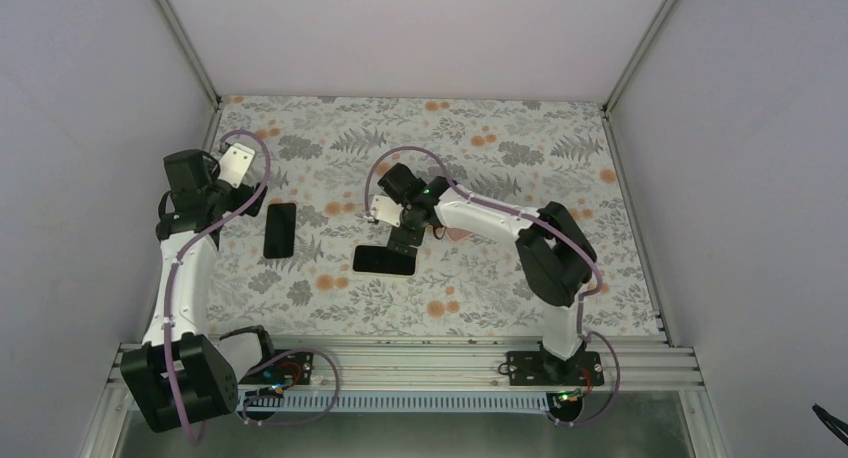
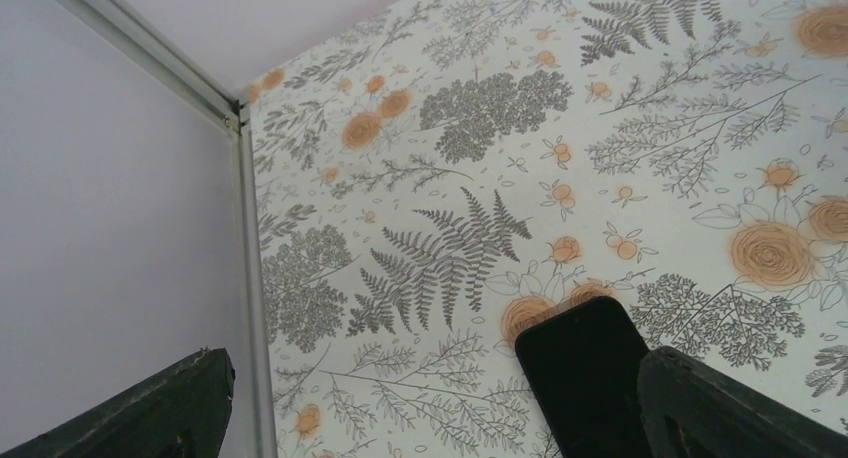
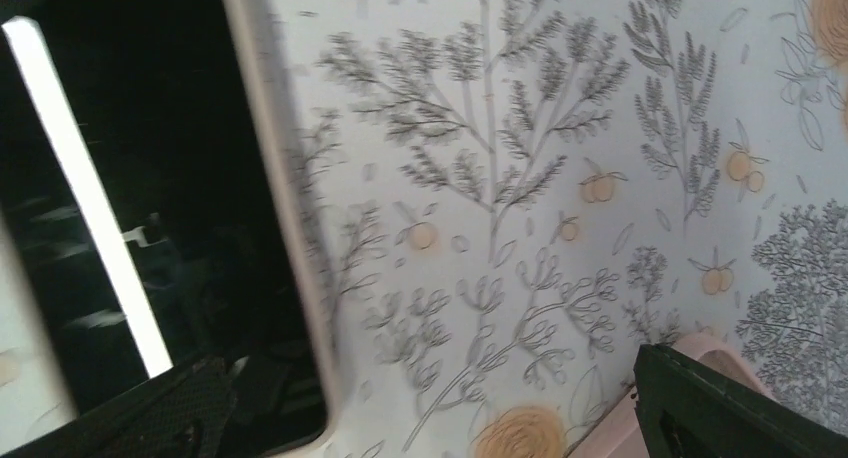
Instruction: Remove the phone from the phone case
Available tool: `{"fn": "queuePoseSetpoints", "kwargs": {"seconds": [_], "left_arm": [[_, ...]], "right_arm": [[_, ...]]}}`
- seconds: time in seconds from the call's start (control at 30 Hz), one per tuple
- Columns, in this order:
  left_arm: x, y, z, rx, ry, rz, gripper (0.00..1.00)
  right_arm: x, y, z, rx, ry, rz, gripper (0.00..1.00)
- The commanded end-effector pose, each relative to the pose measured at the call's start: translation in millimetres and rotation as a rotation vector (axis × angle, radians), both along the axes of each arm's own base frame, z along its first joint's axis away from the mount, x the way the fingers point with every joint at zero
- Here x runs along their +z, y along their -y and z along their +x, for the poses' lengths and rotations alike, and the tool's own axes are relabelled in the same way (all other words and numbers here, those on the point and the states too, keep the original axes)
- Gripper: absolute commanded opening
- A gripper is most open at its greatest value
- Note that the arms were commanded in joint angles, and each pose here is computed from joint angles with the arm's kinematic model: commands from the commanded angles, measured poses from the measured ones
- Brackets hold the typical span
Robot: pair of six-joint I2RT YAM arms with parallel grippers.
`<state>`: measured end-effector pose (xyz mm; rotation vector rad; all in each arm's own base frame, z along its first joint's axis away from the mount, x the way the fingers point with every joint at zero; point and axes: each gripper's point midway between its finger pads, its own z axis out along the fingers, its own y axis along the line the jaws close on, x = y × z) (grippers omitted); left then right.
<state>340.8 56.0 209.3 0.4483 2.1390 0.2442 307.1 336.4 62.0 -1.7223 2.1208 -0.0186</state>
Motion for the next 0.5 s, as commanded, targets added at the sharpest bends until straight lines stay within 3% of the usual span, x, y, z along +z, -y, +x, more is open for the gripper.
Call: {"fn": "queuePoseSetpoints", "kwargs": {"seconds": [0.0,0.13,0.47], "left_arm": [[12.4,8.6,-4.6,-0.041,-0.004,-0.031,1.0],[11.9,10.6,-6.5,-0.047,-0.02,-0.043,1.0],[6.5,15.8,-9.8,-0.073,-0.038,-0.057,1.0]], "right_arm": [[13.8,2.1,-43.4,0.098,-0.198,0.026,1.0],[2.3,1.5,-65.1,0.103,-0.321,0.01,1.0],[-24.7,-2.4,-72.1,0.162,-0.224,-0.075,1.0]]}}
